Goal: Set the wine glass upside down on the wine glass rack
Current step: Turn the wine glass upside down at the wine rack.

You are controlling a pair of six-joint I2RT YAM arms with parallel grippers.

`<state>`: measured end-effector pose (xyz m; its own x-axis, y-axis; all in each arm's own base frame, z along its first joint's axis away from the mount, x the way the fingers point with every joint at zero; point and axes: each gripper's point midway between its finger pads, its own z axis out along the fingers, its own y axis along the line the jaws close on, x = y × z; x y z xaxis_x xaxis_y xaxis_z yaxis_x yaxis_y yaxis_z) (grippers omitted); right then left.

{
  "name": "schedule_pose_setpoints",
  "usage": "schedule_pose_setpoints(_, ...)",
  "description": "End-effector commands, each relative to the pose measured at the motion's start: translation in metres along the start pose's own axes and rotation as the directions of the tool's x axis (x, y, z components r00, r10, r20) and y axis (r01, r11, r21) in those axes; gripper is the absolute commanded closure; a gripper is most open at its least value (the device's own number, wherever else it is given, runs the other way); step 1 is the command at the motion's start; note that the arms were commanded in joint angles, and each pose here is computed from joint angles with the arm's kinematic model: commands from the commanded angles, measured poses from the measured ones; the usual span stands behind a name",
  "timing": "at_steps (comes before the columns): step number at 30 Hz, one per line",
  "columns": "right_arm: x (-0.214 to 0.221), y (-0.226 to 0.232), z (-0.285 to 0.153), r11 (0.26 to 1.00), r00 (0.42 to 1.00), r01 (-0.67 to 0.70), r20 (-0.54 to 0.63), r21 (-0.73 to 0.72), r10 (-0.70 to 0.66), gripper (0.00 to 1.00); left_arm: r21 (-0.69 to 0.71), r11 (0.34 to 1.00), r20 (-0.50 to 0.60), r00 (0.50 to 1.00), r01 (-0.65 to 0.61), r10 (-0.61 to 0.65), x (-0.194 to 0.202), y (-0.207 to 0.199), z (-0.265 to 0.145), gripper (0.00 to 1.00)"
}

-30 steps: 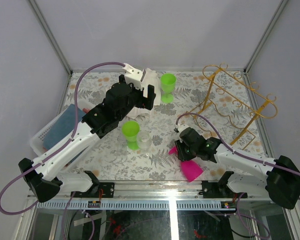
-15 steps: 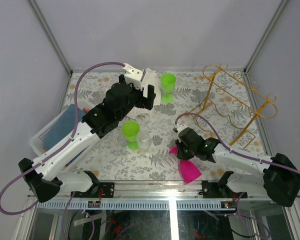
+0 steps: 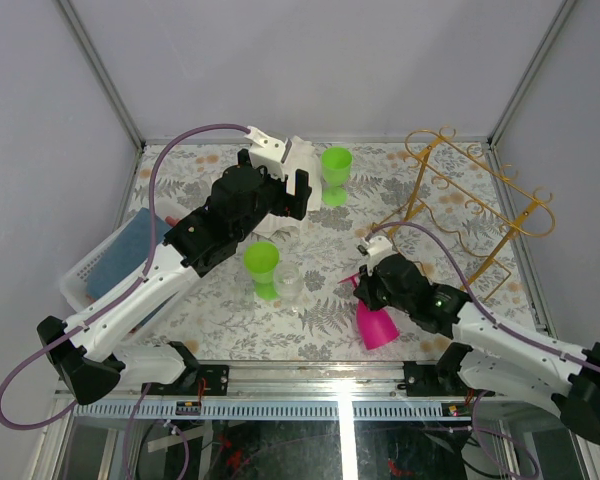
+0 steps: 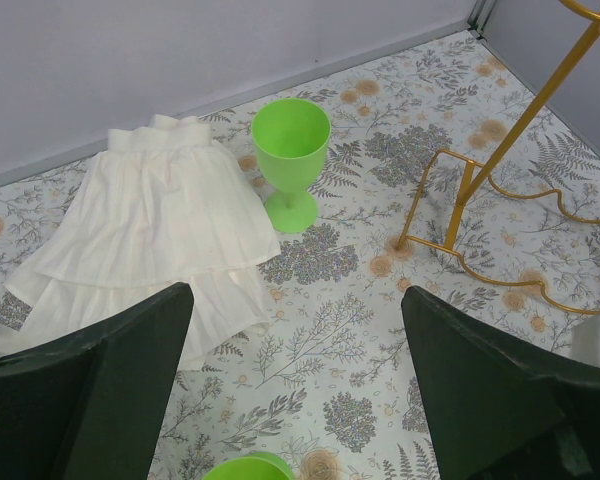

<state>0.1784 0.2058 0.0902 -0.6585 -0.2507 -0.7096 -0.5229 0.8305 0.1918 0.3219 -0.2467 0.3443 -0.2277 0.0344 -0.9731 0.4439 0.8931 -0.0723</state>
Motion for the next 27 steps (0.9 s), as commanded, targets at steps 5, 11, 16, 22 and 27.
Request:
schedule_pose_setpoints(5, -0.097, -0.003, -0.028, 0.992, 0.846, 0.119, 0.519, 0.049, -0.127, 1.0, -0.018, 0.999, 0.076, 0.997, 0.026, -0.025, -0.019, 0.005, -0.003, 0.14)
schedule_pose_setpoints(11, -0.154, -0.009, -0.057, 0.961, 0.591, 0.187, 0.757, 0.206, -0.277, 1.0, -0.017, 1.0, 0.074, 0.997, 0.024, -0.022, -0.018, 0.005, -0.002, 0.14)
schedule_pose_setpoints(16, -0.186, -0.028, -0.066, 0.943, 0.477, 0.129, 0.815, 0.306, -0.33, 1.0, -0.017, 1.0, 0.075, 0.997, 0.024, -0.023, -0.018, 0.005, -0.003, 0.14)
schedule_pose_setpoints(22, -0.226, -0.06, -0.085, 0.954, 0.332, 0.032, 0.897, 0.299, -0.292, 1.0, -0.012, 1.0, 0.076, 0.997, 0.025, -0.024, -0.018, 0.004, -0.003, 0.14)
schedule_pose_setpoints(27, -0.253, -0.062, -0.095, 0.949, 0.235, 0.027, 0.921, 0.315, -0.312, 1.0, -0.015, 1.0, 0.077, 0.997, 0.025, -0.023, -0.019, 0.005, -0.003, 0.14)
